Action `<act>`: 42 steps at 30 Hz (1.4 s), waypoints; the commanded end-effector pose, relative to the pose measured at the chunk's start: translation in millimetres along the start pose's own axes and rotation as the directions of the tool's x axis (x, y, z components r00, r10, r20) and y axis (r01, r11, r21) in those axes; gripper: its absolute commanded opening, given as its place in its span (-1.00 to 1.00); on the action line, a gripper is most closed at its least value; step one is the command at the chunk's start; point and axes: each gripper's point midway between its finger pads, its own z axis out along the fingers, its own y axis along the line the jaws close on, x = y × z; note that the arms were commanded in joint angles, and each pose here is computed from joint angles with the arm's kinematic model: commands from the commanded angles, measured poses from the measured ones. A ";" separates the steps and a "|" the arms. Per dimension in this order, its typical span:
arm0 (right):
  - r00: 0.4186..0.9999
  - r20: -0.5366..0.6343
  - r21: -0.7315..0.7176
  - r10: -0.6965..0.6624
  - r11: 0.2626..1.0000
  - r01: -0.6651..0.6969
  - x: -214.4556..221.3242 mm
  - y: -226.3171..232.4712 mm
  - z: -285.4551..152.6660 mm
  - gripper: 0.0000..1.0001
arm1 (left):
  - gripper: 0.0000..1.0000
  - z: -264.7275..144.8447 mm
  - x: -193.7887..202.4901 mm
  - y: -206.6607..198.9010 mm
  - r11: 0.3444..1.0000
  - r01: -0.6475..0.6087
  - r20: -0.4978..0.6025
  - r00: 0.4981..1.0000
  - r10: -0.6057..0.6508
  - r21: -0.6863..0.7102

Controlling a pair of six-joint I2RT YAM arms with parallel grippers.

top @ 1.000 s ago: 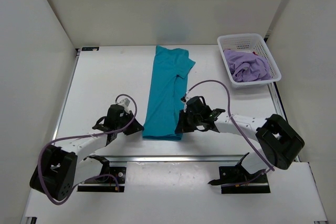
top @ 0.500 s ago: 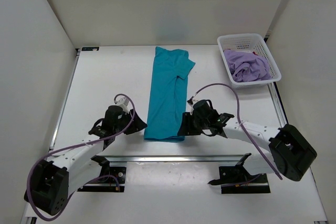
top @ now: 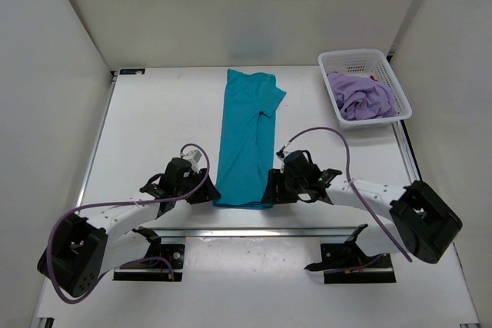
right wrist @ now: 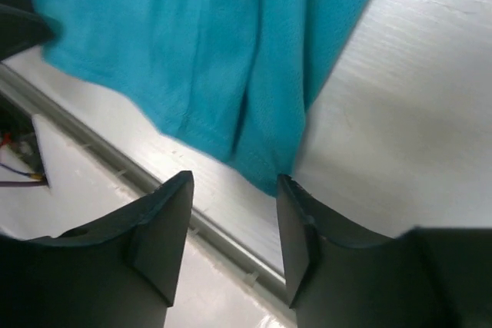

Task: Fold and stack the t-shirts
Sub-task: Grab the bottom of the folded rectangular tshirt with both arms, then fold the folded rectangular tshirt in 1/3 of the way

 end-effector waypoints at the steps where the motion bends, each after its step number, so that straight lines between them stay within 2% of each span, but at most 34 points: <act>1: 0.997 0.079 -0.063 -0.019 0.998 0.024 -14.3 15.8 -21.1 -0.06 | 0.07 -1.2 1.7 -1.8 1.000 -0.025 0.001 1.000 0.025 0.009; 5: 0.992 0.122 -0.098 0.026 0.995 -0.014 -17.7 11.1 -30.3 0.01 | -0.01 -0.1 5.9 -3.0 0.999 -0.031 -0.016 0.999 0.031 0.013; 10: 0.994 0.092 -0.033 0.057 0.998 -0.054 -4.4 -10.6 -17.9 -0.08 | -0.10 1.5 9.2 -3.1 0.999 -0.033 -0.023 0.999 0.034 0.016; 17: 0.994 0.080 -0.069 0.068 0.996 -0.063 -7.3 -8.6 -2.4 -0.23 | -0.25 2.6 8.0 -9.1 0.999 -0.031 -0.025 0.999 0.032 0.032; 20: 0.996 0.065 -0.101 0.068 0.993 -0.061 -4.3 -4.4 3.7 -0.40 | -0.42 3.1 10.6 -8.9 0.999 -0.036 -0.034 0.999 0.037 0.033; 25: 0.997 0.067 -0.123 0.043 0.992 -0.035 1.5 5.3 6.2 -1.00 | -0.90 -2.8 12.0 -6.9 0.999 -0.036 -0.027 0.999 0.037 0.025; 27: 0.998 0.051 -0.083 0.045 0.996 -0.040 11.8 -1.0 3.2 -1.00 | -1.00 -7.5 15.6 -5.4 0.999 -0.035 -0.035 0.999 0.036 0.024; 31: 0.999 -0.001 -0.041 0.038 0.998 -0.038 45.9 -2.1 -12.2 -1.00 | -1.00 -28.0 26.3 -4.5 0.999 -0.032 -0.054 0.998 0.034 0.031; 33: 0.999 0.015 -0.028 0.030 0.999 -0.030 48.5 -0.9 -20.4 -0.99 | -1.00 -40.1 25.4 -15.0 0.998 -0.019 -0.053 0.998 0.023 0.067; 37: 0.992 0.127 -0.045 0.015 0.999 -0.009 2.1 10.1 -42.6 -1.00 | -1.00 -59.1 -17.5 -52.5 0.990 -0.042 0.043 0.998 0.036 0.135; 39: 0.974 0.226 -0.042 0.000 0.999 0.010 -46.1 8.9 -57.7 -1.00 | -1.00 -56.0 -43.2 -69.8 0.985 -0.060 0.086 0.995 0.047 0.160; 42: 0.965 0.264 -0.015 -0.009 1.000 0.013 -87.6 -1.8 -62.2 -1.00 | -1.00 -37.7 -85.4 -84.1 0.986 -0.044 0.134 0.991 0.023 0.159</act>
